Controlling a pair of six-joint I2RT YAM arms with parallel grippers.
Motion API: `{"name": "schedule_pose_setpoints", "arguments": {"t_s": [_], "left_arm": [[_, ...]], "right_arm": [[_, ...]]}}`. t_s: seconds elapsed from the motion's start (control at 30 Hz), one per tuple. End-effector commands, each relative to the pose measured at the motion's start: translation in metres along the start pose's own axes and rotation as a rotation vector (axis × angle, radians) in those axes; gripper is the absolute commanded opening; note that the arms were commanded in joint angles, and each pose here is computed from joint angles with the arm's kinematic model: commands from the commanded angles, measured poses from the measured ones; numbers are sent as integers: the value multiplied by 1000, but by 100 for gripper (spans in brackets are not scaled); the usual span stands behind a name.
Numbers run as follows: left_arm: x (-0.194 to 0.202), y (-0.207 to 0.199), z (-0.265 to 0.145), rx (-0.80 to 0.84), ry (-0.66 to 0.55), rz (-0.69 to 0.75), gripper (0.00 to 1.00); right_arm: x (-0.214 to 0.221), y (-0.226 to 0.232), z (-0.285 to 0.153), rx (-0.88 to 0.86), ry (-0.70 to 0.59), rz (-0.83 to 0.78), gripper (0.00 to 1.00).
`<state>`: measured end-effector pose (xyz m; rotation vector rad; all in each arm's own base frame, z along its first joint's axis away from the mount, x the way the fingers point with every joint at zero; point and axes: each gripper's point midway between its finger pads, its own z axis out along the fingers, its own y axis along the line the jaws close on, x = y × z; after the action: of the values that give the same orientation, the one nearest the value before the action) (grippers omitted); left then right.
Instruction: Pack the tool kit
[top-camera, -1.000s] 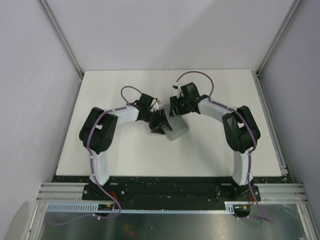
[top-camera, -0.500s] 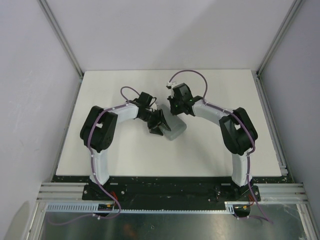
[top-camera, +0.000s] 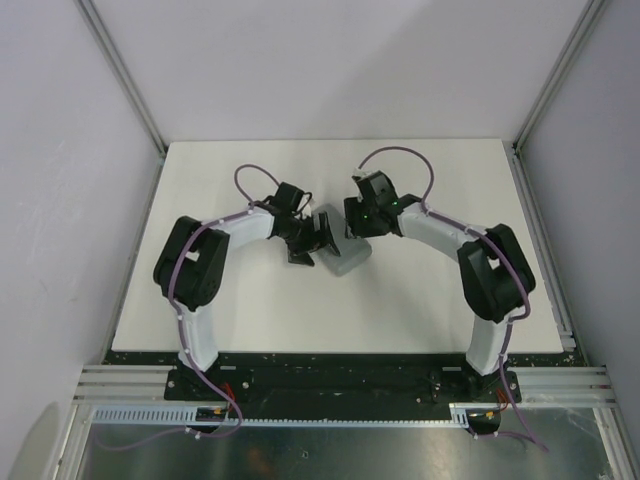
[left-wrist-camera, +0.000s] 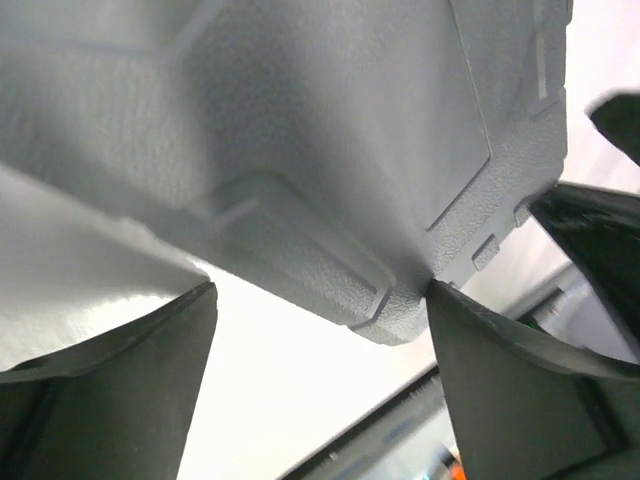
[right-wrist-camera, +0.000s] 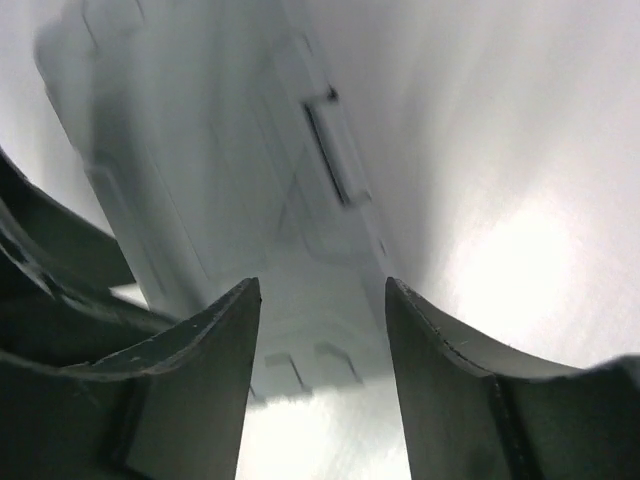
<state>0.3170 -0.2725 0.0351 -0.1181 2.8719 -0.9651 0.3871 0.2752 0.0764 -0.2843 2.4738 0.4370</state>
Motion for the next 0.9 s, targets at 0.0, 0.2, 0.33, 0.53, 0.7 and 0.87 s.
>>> {"name": "schedule_pose_setpoints", "arguments": {"t_s": [0.0,0.2,0.33,0.53,0.7,0.87], "left_arm": [[-55,45,-22,-261,-268,101,95],[-61,20,-83,-246,-420,162,99],[-46,9,-133,-229,-532,216,99],[-21,9,-229,-266,-834,268,99],[1,18,-300,-311,-1078,268,100],[18,26,-327,-329,-1155,258,99]], "right_arm": [[-27,-22,-53,62,-74,108,65],[-51,-71,-112,203,-173,161,98],[-49,-112,-156,343,-228,226,99],[-28,-175,-235,555,-376,400,99],[-5,-210,-281,657,-453,498,99],[8,-225,-305,730,-487,530,99]]}}
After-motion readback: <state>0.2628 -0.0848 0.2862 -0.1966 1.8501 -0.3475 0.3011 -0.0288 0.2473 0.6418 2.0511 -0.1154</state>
